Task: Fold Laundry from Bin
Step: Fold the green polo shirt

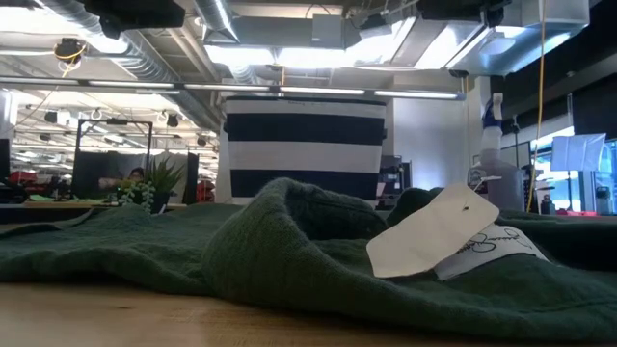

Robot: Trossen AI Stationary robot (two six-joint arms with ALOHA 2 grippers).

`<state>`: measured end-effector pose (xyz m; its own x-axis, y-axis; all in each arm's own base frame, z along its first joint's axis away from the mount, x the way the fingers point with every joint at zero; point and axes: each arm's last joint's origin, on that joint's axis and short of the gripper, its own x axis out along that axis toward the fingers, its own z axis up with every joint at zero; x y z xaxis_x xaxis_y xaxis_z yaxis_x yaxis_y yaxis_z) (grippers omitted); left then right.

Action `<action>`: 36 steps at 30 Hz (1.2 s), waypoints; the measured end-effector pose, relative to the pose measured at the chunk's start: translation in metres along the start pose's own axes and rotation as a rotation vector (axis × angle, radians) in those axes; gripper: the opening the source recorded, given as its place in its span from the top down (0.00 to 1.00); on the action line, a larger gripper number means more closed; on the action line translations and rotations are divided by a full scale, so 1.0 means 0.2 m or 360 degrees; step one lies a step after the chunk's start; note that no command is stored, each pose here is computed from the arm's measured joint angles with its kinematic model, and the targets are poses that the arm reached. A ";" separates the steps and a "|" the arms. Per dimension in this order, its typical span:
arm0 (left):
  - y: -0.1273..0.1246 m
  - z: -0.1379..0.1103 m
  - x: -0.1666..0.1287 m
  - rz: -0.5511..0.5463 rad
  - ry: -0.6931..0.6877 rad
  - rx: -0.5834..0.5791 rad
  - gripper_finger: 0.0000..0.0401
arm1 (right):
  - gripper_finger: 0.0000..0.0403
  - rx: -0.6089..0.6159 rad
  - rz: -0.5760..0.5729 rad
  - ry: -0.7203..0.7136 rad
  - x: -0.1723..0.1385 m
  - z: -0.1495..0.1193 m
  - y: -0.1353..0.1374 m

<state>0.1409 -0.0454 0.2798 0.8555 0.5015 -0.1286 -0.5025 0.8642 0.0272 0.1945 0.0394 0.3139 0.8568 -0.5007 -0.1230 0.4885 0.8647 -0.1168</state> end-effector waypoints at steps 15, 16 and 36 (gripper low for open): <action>0.00 0.00 0.00 0.0052 -0.0007 0.0009 0.74 | 0.63 -0.0001 0.0004 0.0000 0.00 0.00 0.00; 0.00 0.00 0.00 0.0052 -0.0005 0.0010 0.74 | 0.63 -0.0001 0.0005 0.0001 0.00 0.00 0.00; 0.00 0.00 0.00 -0.0029 0.0008 0.0005 0.74 | 0.63 0.0006 0.0085 -0.0011 0.00 0.00 0.01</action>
<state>0.1411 -0.0458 0.2794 0.8638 0.4857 -0.1343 -0.4866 0.8732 0.0280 0.1955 0.0408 0.3146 0.8828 -0.4535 -0.1223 0.4427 0.8904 -0.1063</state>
